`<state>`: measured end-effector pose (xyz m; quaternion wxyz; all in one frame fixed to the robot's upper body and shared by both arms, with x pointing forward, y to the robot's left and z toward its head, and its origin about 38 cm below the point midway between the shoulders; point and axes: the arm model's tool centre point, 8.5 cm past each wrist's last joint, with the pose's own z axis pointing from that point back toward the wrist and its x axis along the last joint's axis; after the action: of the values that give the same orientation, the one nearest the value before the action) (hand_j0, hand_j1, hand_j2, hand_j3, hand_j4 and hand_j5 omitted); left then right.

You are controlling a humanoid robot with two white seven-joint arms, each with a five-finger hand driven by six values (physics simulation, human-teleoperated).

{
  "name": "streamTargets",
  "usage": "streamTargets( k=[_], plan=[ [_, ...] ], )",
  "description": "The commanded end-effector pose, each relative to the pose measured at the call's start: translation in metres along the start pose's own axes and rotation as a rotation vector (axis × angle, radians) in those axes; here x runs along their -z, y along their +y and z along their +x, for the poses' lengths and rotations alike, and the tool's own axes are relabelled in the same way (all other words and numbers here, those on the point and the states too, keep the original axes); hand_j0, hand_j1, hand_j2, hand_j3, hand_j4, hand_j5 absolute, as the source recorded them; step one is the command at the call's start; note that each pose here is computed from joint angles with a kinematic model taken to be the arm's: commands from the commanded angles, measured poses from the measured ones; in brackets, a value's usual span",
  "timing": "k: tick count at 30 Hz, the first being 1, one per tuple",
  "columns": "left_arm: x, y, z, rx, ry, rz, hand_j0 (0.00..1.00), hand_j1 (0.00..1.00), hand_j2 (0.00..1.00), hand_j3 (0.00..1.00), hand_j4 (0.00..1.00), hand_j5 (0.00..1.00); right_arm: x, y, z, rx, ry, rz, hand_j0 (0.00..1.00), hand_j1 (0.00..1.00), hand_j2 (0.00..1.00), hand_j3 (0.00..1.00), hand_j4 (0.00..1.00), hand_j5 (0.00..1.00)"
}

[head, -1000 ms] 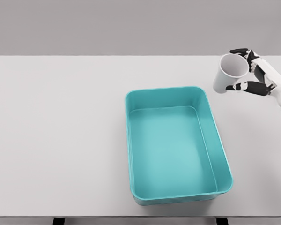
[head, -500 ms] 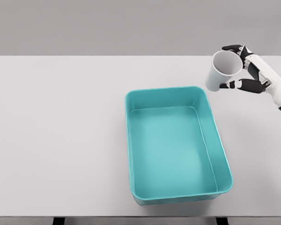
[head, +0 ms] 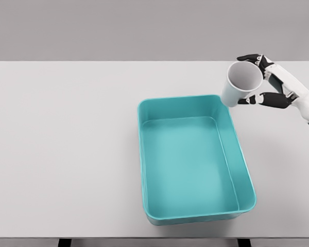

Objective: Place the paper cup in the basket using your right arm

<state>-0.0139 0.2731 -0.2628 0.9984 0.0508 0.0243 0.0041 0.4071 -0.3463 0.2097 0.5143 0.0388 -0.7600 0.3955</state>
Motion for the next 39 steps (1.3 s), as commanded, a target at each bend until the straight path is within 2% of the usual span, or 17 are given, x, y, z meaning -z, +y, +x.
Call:
streamTargets(
  k=[1,7,10,20,21,24,29,30,32,39],
  plan=[
    [0.0,0.0,0.001,0.0,-0.001,0.0,1.0,1.0,1.0,1.0,1.0,1.0,-0.003,-0.001,0.01,-0.008,-0.013,0.013,0.6,0.6,0.6,0.6,0.6,0.6],
    [0.0,0.0,0.0,0.0,0.0,0.0,1.0,1.0,1.0,1.0,1.0,1.0,-0.001,0.016,0.025,0.021,-0.056,0.059,0.6,0.6,0.6,0.6,0.6,0.6],
    [0.0,0.0,0.0,0.0,0.0,0.0,1.0,1.0,1.0,1.0,1.0,1.0,-0.004,0.027,0.021,0.019,-0.046,0.09,0.6,0.6,0.6,0.6,0.6,0.6],
    [0.0,0.0,0.001,0.0,-0.001,0.0,1.0,1.0,1.0,1.0,1.0,1.0,-0.003,0.04,0.023,-0.202,-0.07,0.228,0.6,0.6,0.6,0.6,0.6,0.6],
    [0.0,0.0,0.0,0.0,0.0,0.0,1.0,1.0,1.0,1.0,1.0,1.0,-0.001,0.04,0.025,-0.245,-0.078,0.25,0.62,0.62,0.62,0.62,0.62,0.62],
    [0.0,0.0,0.0,0.0,0.0,0.0,1.0,1.0,1.0,1.0,1.0,1.0,0.002,0.038,0.028,-0.273,-0.09,0.258,0.62,0.62,0.62,0.62,0.62,0.62],
    [0.0,0.0,0.0,0.0,0.0,0.0,1.0,1.0,1.0,1.0,1.0,1.0,0.005,0.036,0.031,-0.307,-0.1,0.269,0.74,0.74,0.74,0.74,0.74,0.74],
    [0.0,0.0,0.0,0.0,0.0,0.0,1.0,1.0,1.0,1.0,1.0,1.0,0.006,0.034,0.032,-0.314,-0.101,0.266,0.86,0.86,0.86,0.86,0.86,0.86],
    [0.0,0.0,0.001,0.0,-0.001,0.0,1.0,1.0,1.0,1.0,1.0,1.0,0.007,0.034,0.032,-0.315,-0.102,0.266,1.0,1.0,1.0,1.0,1.0,1.0],
    [0.0,0.0,0.0,0.0,0.0,0.0,1.0,1.0,1.0,1.0,1.0,1.0,0.006,0.035,0.031,-0.315,-0.1,0.27,1.0,1.0,1.0,1.0,1.0,1.0]
  ],
)
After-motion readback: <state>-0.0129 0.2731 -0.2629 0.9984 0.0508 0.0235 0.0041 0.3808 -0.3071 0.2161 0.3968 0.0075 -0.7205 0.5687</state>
